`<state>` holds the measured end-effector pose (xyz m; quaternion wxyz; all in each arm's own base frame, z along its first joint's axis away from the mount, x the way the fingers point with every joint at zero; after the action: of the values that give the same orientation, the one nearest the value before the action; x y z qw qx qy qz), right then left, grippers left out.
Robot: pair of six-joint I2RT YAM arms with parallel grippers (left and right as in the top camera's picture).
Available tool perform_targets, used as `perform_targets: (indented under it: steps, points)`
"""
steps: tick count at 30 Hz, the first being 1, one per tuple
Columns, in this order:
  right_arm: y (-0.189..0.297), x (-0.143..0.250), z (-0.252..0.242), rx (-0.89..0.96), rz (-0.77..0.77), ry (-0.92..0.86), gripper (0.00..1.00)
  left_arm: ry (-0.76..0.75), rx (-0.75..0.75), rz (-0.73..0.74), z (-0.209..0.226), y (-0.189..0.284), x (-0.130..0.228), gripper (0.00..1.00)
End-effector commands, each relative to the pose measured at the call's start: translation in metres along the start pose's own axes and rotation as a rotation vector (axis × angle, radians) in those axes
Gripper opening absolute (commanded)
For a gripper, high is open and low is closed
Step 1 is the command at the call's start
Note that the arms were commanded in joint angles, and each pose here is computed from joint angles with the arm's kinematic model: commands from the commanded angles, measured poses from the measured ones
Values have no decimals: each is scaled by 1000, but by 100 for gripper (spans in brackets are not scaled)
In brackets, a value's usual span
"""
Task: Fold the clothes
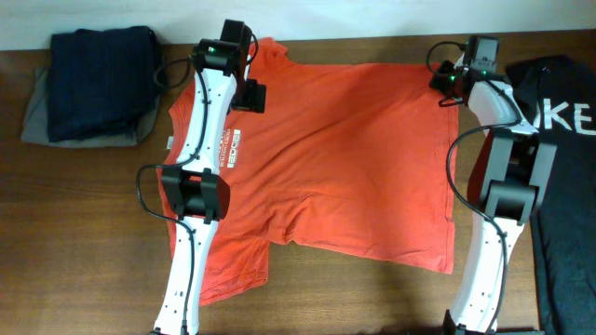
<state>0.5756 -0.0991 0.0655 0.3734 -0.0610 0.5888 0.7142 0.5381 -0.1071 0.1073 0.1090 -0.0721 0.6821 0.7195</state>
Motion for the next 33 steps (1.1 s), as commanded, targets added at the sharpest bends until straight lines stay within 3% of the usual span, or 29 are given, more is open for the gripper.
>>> perform_targets:
  steps: [1,5,9,13,17,26,33]
  points:
    - [6,-16,6,-1,-3,54,17,-15,39,-74,-2,18,-11,99]
    - [49,-50,21,12,-21,83,20,-14,49,-150,-2,35,-23,99]
    - [116,-82,37,19,-60,84,38,-72,52,-240,0,71,-33,99]
    - [204,-102,58,-4,-142,95,74,-69,53,-292,6,114,-32,99]
    - [266,-101,67,-22,-196,98,99,-33,57,-333,13,149,-28,99]
    - [361,-58,68,5,-96,85,99,20,-22,-297,48,223,12,99]
    - [452,-39,93,-163,-219,160,99,102,-70,-437,75,292,29,99]
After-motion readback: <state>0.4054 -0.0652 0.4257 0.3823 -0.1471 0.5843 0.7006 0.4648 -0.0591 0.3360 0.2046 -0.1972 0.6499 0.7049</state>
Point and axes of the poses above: each gripper's point midway between its finger pads, its own y axis back along the fingers, its own z axis along the line the jaws close on, x = y × z, the point moved 7 cm from there along y, back along the fingers, and after that the axes turned 3 degrees about y, right-handed, at the moved point
